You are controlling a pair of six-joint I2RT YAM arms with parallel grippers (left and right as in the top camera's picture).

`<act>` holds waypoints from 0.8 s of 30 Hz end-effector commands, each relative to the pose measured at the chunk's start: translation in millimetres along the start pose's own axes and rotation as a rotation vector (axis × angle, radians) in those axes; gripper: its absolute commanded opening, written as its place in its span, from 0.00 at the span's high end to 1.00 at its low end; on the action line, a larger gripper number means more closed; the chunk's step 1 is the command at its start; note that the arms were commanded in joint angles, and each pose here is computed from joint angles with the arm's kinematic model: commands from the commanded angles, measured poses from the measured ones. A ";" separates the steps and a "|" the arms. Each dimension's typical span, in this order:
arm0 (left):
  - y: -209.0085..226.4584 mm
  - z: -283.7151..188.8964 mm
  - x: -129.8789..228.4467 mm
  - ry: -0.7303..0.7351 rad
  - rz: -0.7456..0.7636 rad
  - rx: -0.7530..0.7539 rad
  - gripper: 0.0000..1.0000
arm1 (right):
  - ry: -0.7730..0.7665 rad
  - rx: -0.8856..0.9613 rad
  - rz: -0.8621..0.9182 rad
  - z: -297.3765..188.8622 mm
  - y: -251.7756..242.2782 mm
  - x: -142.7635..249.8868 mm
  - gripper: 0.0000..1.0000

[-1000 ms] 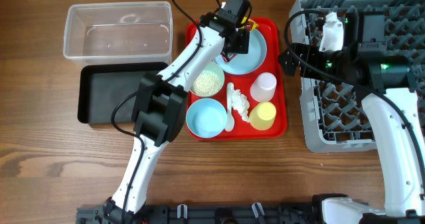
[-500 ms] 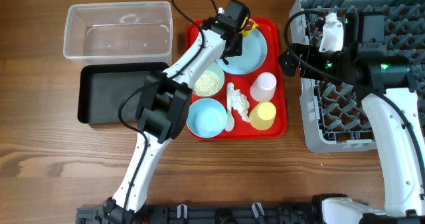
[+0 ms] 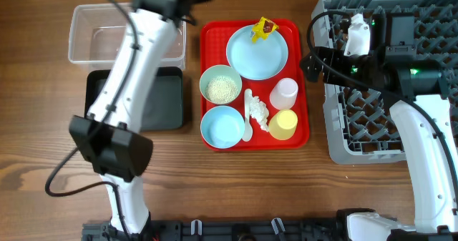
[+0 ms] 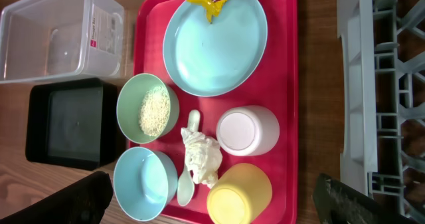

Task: Sort waste into correct bins and load items into the dishwasher rack
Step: 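Grasp the red wrapper and drop it into the clear bin, then grasp the yellow wrapper with the left gripper, drop into clear bin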

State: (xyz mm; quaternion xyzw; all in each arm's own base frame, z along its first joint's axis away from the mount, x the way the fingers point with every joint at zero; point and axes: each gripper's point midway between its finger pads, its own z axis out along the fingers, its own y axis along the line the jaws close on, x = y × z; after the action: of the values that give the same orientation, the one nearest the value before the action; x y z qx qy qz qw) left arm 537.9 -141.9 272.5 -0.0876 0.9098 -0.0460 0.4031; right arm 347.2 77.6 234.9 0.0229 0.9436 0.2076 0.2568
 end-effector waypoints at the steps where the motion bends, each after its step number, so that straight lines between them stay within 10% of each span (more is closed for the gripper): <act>1: 58.1 53.9 30.6 0.148 -0.040 -0.091 0.96 | -0.016 0.007 -0.001 -2.8 0.6 -5.6 0.00; 4: 78.2 65.3 46.8 0.220 -0.055 -0.127 0.82 | -0.014 0.007 0.000 -2.8 0.5 -5.3 0.00; 8: 82.8 64.8 59.1 0.269 -0.048 -0.146 0.00 | -0.006 0.010 0.003 -2.8 0.0 -3.1 0.00; 15: -61.2 53.4 42.9 0.131 0.086 0.285 0.00 | 0.011 0.013 0.009 -2.8 -0.8 1.0 0.00; 24: -161.6 128.0 168.4 0.210 0.289 0.326 0.00 | 0.043 0.046 0.002 -3.2 -7.1 9.6 0.00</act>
State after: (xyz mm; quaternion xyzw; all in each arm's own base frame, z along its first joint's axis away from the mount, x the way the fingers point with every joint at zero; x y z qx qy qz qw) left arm 542.6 -330.3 116.0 0.1037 0.9251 -0.1533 0.3315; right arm 334.4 74.0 225.8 0.0315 0.9534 0.1965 0.2266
